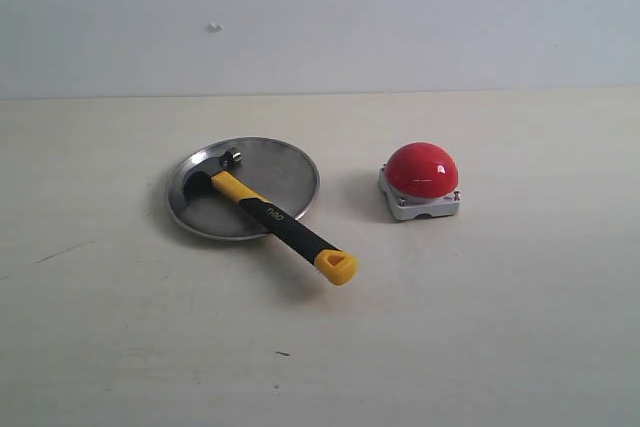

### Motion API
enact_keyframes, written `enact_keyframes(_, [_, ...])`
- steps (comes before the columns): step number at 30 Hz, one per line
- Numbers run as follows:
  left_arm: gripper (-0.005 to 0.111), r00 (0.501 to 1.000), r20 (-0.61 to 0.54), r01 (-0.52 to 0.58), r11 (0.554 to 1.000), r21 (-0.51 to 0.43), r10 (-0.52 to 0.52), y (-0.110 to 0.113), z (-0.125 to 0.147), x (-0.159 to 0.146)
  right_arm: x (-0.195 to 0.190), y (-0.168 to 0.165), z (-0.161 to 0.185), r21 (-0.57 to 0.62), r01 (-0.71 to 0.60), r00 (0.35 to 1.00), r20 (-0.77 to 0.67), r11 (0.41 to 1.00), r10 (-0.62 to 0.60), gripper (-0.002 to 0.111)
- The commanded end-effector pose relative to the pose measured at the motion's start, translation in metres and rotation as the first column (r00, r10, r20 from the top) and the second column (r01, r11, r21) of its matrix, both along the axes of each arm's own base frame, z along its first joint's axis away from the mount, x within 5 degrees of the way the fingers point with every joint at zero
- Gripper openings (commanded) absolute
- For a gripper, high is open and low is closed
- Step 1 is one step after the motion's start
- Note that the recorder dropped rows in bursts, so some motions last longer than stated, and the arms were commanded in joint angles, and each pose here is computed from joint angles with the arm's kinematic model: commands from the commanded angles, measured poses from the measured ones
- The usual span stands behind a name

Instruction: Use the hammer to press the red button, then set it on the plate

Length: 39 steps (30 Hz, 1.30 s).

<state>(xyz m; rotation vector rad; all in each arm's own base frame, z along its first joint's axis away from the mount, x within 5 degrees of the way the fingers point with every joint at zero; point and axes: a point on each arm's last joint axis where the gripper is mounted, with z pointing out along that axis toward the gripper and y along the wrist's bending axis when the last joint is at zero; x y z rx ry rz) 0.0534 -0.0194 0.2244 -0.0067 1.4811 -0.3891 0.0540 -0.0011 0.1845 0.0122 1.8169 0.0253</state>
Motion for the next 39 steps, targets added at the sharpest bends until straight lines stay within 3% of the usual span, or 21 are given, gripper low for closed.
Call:
enact_keyframes(1, [0.000,0.995,-0.089,-0.050,0.999,-0.017,0.048,0.004,-0.008,0.001,0.000,0.000,0.000,0.008,0.006,1.000,0.014,1.000,-0.006,0.000])
enact_keyframes(2, [0.000,0.993,-0.110,-0.059,0.997,-0.054,0.052,0.005,-0.009,0.001,0.000,0.000,0.000,0.008,0.006,1.000,0.014,1.000,-0.006,0.000])
enact_keyframes(5, [0.000,0.984,-0.137,-0.115,0.993,-0.031,0.110,0.010,-0.015,0.003,0.000,0.000,0.000,0.008,0.006,1.000,0.014,1.000,-0.006,0.000])
enact_keyframes(12, [0.000,0.975,-0.102,-0.180,0.969,0.169,0.199,0.017,-0.022,0.004,0.000,0.000,0.000,0.008,0.006,1.000,0.014,1.000,-0.006,0.000])
enact_keyframes(14, [0.000,0.970,-0.110,-0.183,0.947,0.263,0.217,0.018,-0.025,0.004,0.000,0.000,0.000,0.008,0.006,1.000,0.014,1.000,-0.006,0.000])
enact_keyframes(17, [0.000,0.924,-0.287,-0.149,0.931,0.333,0.251,0.021,-0.043,0.001,0.000,0.000,0.000,0.008,0.006,1.000,0.014,1.000,-0.006,0.000])
enact_keyframes(18, [0.000,0.922,-0.282,-0.148,0.915,0.376,0.265,0.022,-0.043,0.001,0.000,0.000,0.000,0.008,0.006,1.000,0.014,1.000,-0.006,0.000])
enact_keyframes(39, [0.000,0.921,-0.281,-0.148,0.912,0.383,0.268,0.023,-0.043,0.001,0.000,0.000,0.000,0.008,0.006,1.000,0.014,1.000,-0.006,0.000])
